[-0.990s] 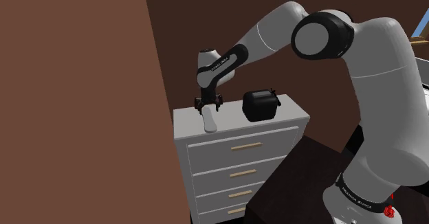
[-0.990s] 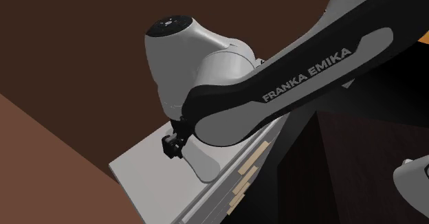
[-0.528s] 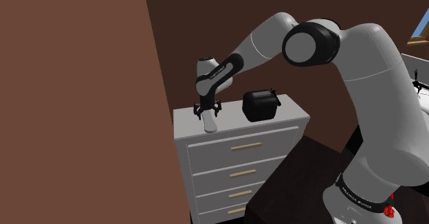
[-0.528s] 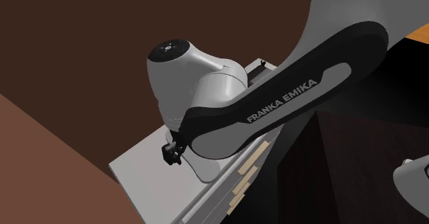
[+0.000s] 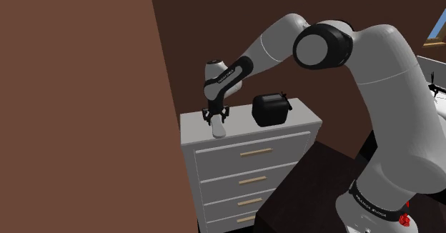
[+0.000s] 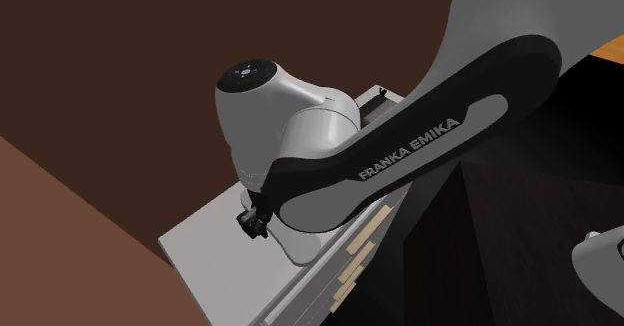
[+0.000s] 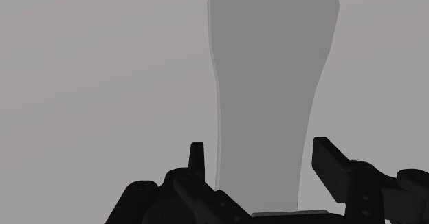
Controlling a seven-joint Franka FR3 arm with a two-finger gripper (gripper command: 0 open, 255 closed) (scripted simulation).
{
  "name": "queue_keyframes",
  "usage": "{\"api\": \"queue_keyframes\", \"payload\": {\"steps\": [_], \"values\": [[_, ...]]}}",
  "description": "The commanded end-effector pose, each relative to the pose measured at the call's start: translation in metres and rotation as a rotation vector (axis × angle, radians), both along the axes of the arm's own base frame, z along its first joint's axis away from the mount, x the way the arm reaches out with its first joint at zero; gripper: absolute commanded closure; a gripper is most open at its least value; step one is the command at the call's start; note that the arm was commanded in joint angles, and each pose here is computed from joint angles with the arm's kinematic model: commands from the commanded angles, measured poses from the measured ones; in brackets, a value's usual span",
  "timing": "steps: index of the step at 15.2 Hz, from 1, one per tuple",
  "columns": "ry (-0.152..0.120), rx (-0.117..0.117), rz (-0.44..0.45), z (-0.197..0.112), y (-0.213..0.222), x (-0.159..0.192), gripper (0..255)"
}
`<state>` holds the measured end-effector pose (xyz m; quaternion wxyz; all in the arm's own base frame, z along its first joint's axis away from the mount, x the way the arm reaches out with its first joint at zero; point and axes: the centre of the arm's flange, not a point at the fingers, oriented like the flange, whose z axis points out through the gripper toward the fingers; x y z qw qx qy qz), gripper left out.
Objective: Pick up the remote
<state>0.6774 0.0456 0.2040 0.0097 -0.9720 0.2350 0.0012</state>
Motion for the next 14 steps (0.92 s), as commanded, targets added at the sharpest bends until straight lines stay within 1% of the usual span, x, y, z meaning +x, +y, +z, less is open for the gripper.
{"api": "queue_keyframes", "payload": {"steps": [1,3,14], "values": [[0.002,0.000,0.001,-0.001,0.000,0.000,255],[0.002,0.000,0.001,-0.001,0.000,0.000,255],[0.002,0.000,0.001,0.057,0.000,0.000,255]]}}
